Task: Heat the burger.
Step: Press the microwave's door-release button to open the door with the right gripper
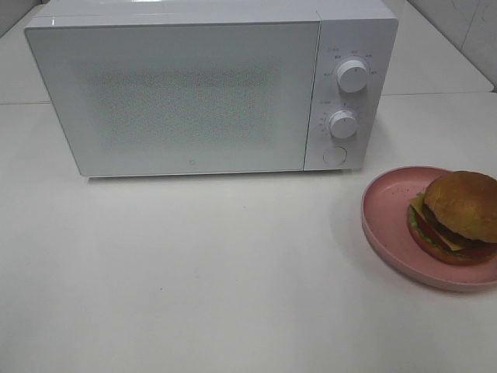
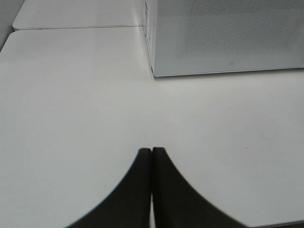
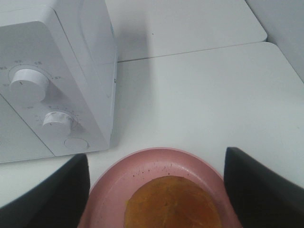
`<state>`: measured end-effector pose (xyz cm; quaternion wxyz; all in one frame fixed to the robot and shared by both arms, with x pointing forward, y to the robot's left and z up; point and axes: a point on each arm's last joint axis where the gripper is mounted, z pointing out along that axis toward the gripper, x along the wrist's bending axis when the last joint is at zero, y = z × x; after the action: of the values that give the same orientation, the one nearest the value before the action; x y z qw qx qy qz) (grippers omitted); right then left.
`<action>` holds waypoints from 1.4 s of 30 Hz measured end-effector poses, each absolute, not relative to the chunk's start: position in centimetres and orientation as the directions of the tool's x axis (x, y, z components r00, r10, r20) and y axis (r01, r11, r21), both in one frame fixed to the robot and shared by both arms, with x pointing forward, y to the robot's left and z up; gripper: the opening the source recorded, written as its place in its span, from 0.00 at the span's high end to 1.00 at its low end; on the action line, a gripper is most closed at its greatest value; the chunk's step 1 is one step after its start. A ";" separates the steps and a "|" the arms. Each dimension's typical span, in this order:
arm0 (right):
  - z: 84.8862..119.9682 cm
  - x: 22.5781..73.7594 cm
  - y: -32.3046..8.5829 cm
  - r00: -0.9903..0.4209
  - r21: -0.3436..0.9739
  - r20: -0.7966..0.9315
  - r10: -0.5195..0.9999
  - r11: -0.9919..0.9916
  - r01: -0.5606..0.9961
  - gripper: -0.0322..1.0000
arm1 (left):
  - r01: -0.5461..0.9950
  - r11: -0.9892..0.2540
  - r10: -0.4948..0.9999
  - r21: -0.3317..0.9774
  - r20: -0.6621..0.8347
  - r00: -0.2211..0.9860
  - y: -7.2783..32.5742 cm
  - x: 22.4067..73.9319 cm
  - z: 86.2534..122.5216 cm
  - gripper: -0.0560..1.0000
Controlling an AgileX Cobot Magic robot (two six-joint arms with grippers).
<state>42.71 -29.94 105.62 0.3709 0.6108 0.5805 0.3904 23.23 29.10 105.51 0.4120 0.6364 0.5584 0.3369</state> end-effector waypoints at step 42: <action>96.1 48.6 -16.4 -0.394 0.784 0.107 0.913 0.166 0.598 0.26 | 0.433 -0.037 0.988 0.901 -0.031 0.149 29.1 23.2 105.5 0.95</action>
<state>48.62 -16.40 96.10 0.2005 0.5127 0.7368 0.3925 23.23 29.10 105.51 0.4120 0.6364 0.5584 0.3369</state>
